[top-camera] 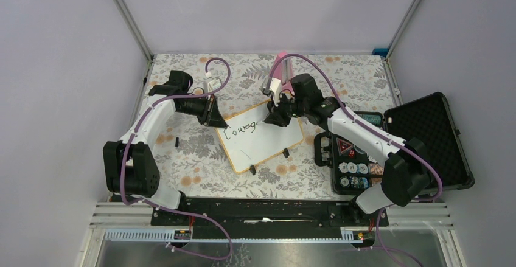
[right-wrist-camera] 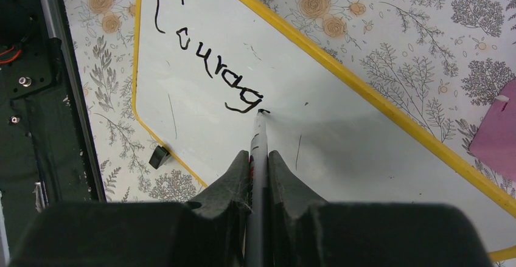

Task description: Write a sentence on the whiteboard

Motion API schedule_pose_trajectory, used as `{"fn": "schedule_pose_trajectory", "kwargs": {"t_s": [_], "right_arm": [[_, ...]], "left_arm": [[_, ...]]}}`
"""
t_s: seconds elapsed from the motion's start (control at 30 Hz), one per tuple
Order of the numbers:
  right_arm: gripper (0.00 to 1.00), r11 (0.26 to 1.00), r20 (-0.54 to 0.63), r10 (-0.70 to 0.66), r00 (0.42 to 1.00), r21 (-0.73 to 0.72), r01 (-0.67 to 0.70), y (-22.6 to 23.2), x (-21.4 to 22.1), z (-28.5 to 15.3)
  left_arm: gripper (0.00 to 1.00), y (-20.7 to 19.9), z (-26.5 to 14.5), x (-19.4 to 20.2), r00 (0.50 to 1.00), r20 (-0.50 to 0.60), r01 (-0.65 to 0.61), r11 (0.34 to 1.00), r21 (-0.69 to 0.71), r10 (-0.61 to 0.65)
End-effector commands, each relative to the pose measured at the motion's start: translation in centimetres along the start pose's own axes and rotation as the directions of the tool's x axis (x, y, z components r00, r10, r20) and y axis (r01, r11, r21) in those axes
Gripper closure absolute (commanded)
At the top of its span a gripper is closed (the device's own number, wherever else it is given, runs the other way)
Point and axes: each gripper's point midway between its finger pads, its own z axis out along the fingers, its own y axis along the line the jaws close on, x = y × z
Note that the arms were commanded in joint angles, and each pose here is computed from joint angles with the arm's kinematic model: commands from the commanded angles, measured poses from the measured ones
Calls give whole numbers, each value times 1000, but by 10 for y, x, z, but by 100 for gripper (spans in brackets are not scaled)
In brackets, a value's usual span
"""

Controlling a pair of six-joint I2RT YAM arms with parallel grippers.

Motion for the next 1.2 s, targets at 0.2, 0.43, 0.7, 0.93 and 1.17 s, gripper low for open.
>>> {"fn": "schedule_pose_trajectory", "kwargs": {"t_s": [0.2,0.43,0.7,0.93,1.17], "right_arm": [[100,994,14,-36,999,107,34,-22,-12,-6],[100,990,14,-40,999,138,38,-30,-14,-15],[100,987,10,-40,999,155,37,-36,-12,-19],[100,988,39,-38,999,148,32,-36,-25,-20],[100,993,56,-25,998,114,19,-31,-30,-17]], "left_arm": [[100,15,-2,-9,997,0,-78,994,-70,78],[100,14,-2,-9,997,1,-79,994,-70,80],[100,14,-2,-8,997,1,-80,994,-70,80],[100,14,-2,-9,997,1,-79,995,-68,80],[100,13,-2,-7,997,0,-82,994,-69,83]]}}
